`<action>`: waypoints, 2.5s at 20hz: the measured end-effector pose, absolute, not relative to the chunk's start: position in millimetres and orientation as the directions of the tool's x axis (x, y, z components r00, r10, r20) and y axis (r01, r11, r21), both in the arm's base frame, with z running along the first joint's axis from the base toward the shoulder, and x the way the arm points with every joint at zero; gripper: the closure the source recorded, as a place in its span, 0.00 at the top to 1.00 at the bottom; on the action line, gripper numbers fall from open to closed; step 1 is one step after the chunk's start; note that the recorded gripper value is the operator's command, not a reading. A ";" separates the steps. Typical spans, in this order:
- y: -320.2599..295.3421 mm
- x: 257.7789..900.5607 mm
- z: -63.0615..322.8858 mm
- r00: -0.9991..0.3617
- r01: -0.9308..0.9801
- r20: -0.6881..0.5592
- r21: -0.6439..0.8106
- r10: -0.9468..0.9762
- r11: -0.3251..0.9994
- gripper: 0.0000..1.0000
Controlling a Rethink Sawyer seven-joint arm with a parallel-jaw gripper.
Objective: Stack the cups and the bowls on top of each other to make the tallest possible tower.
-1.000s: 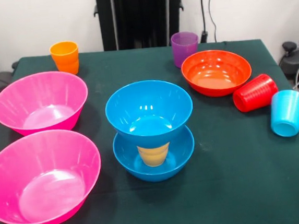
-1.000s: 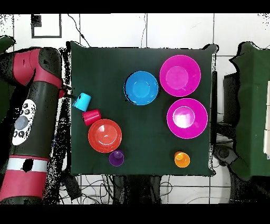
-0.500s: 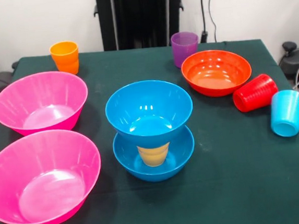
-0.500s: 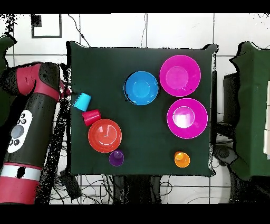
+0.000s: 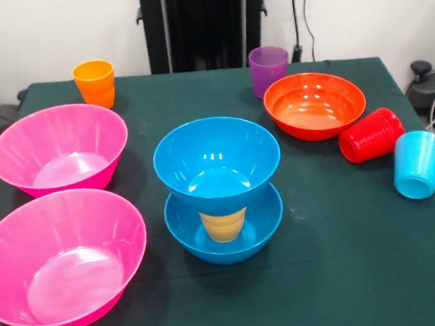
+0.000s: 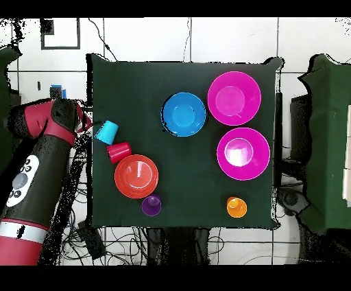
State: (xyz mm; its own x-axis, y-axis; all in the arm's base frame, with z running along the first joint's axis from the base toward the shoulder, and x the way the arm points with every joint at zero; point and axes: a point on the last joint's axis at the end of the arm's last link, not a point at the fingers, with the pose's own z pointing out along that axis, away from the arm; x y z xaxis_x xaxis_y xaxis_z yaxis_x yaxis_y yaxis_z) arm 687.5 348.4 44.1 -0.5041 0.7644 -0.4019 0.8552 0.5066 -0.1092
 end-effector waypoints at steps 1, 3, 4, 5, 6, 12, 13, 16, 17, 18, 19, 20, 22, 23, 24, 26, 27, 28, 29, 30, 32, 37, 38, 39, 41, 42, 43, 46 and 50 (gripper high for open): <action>347.7 684.7 42.5 -0.494 0.862 -0.403 -0.110 0.770 0.496 1.00; 345.1 680.4 39.8 -0.476 0.873 -0.406 -0.111 0.780 0.475 1.00; 343.7 679.6 39.0 -0.470 0.877 -0.406 -0.111 0.783 0.468 1.00; 342.4 678.9 38.4 -0.467 0.878 -0.407 -0.113 0.785 0.465 1.00; 341.1 678.2 37.9 -0.465 0.880 -0.407 -0.114 0.786 0.461 1.00; 333.1 673.6 34.1 -0.457 0.886 -0.407 -0.128 0.791 0.446 1.00; 332.3 672.9 33.5 -0.456 0.887 -0.404 -0.129 0.793 0.444 1.00; 330.9 671.0 30.7 -0.444 0.894 -0.381 -0.129 0.811 0.429 1.00; 330.7 670.7 29.5 -0.439 0.897 -0.369 -0.128 0.819 0.423 1.00; 330.5 670.7 27.9 -0.430 0.902 -0.353 -0.126 0.831 0.414 1.00; 330.3 670.7 26.6 -0.425 0.905 -0.343 -0.125 0.838 0.408 1.00; 330.2 670.6 23.3 -0.414 0.910 -0.321 -0.123 0.852 0.396 1.00; 328.9 670.1 17.2 -0.398 0.917 -0.290 -0.126 0.870 0.378 1.00; 327.3 668.5 11.1 -0.384 0.923 -0.263 -0.133 0.885 0.361 1.00; 326.3 666.7 6.4 -0.374 0.926 -0.243 -0.140 0.895 0.349 1.00; 324.2 665.0 1.4 -0.365 0.929 -0.227 -0.149 0.903 0.338 1.00; 320.3 665.8 0.9 -0.356 0.932 -0.217 -0.154 0.909 0.329 1.00; 318.7 667.1 2.1 -0.352 0.933 -0.214 -0.153 0.911 0.325 1.00; 317.4 668.5 3.0 -0.348 0.935 -0.210 -0.152 0.914 0.321 1.00; 317.0 668.9 3.2 -0.347 0.935 -0.208 -0.152 0.915 0.320 1.00; 315.9 670.2 1.9 -0.341 0.937 -0.195 -0.151 0.920 0.315 1.00; 317.6 671.5 2.7 -0.336 0.938 -0.180 -0.147 0.924 0.313 1.00; 317.9 671.4 2.6 -0.337 0.938 -0.179 -0.147 0.924 0.313 1.00; 318.4 671.3 2.6 -0.337 0.938 -0.178 -0.147 0.925 0.313 1.00; 318.5 671.3 2.6 -0.337 0.938 -0.178 -0.147 0.925 0.313 1.00; 318.5 671.3 2.5 -0.337 0.938 -0.177 -0.147 0.925 0.313 1.00; 318.6 671.4 2.7 -0.337 0.938 -0.178 -0.147 0.925 0.314 1.00; 318.8 671.4 2.7 -0.339 0.937 -0.179 -0.149 0.923 0.315 1.00; 317.9 670.0 1.6 -0.351 0.932 -0.194 -0.166 0.916 0.322 1.00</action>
State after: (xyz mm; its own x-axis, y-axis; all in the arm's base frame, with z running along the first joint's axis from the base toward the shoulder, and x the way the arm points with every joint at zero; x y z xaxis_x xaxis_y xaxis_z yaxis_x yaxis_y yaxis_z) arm 670.0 317.9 1.6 -0.3515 0.9158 -0.1942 0.9319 0.3224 -0.1663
